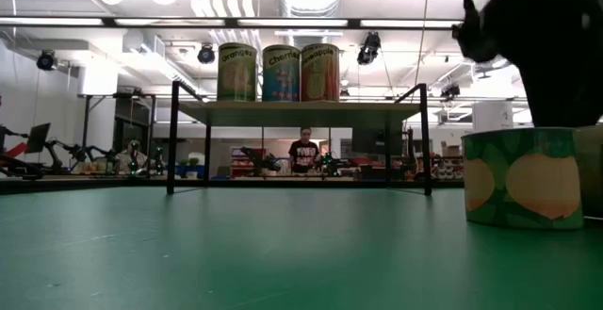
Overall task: Pick and place cans onto a shelf
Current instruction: Put the canned peaches on the shelf
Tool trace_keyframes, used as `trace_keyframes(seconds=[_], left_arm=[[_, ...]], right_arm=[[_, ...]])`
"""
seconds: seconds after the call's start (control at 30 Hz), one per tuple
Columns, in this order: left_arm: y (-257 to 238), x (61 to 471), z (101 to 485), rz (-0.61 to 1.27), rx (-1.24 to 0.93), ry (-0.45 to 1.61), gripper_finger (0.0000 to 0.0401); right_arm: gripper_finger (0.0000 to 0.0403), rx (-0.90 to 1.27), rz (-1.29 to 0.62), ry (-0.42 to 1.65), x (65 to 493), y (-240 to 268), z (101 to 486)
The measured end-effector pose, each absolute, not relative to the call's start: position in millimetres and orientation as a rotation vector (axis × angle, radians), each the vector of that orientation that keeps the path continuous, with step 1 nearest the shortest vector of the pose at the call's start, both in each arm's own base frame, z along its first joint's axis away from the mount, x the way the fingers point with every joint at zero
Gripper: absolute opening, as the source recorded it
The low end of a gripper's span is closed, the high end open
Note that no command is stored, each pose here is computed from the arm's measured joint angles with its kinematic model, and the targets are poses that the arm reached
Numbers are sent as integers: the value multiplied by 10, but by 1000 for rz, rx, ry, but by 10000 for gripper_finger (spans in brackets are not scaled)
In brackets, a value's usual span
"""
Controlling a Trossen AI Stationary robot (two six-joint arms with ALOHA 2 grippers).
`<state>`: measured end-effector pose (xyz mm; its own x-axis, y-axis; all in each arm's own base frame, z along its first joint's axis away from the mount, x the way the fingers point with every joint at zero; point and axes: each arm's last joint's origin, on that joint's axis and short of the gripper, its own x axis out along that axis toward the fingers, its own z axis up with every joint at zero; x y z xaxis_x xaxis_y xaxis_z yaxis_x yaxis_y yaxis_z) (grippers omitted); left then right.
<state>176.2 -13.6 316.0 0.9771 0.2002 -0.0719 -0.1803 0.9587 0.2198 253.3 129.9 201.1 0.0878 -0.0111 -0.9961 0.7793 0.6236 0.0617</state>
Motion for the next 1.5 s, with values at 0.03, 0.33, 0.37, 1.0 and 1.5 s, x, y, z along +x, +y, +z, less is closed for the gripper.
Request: trace_keyframes(seconds=[0.03,0.33,0.37,1.0,1.5], left_arm=[[-136,1762,3160,193,214,94,0],[-136,1762,3161,193,214,93,0],[-136,1762,3161,193,214,94,0],[-162,1961,3054,194,135,124,0],[-298,2459,2749,59,-93,146,16]], right_arm=[[356,720,-663,1368,2526,1296,1962],[305,687,-686,1355,2421,1214,1704],[291,683,-675,1358,2412,1212,1722],[309,-842,-582,678,2767,1486,2752],[306,-1213,-858,799,3081,1191,2426]])
